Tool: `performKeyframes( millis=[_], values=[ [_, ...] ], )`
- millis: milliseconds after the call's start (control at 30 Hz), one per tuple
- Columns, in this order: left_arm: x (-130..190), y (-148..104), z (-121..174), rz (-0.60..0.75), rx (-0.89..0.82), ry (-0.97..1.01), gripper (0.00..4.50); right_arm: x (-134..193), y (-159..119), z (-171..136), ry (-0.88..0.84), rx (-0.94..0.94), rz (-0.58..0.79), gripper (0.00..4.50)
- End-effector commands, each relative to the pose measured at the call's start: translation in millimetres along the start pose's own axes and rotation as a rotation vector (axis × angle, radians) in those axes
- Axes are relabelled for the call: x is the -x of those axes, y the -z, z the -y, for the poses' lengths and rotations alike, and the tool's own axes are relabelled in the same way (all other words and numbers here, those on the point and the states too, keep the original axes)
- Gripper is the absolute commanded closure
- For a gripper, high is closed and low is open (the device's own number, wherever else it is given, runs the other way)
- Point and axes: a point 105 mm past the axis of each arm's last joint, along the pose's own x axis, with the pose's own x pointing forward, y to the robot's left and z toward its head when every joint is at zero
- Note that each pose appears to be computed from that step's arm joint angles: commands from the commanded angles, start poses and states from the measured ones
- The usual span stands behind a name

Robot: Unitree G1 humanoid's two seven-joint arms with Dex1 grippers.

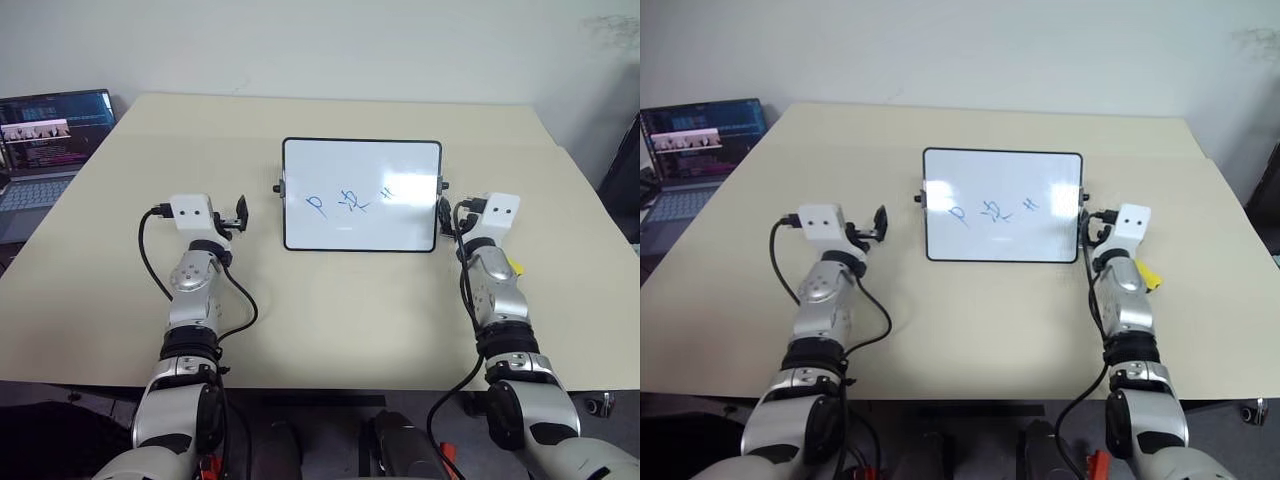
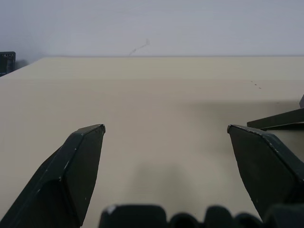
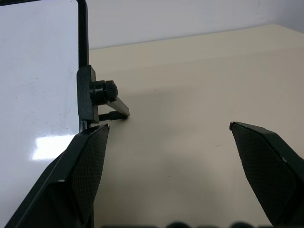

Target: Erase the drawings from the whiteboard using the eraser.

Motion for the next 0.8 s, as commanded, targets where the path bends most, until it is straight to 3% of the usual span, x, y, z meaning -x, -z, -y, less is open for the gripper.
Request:
performKeyframes(
  millis=[33, 800],
  values=[
    [-5.1, -24.8, -7.2, 0.075, -0.026, -0.021, 0.0, -9.0, -16.2, -8.6, -0.015, 0.015, 0.049, 0.03],
    [-4.7, -15.9, 14.1, 0.055, 0.001, 0.024, 0.0, 2.1, -10.9, 16.4, 0.044, 0.028, 0.059, 0.03]
  ],
)
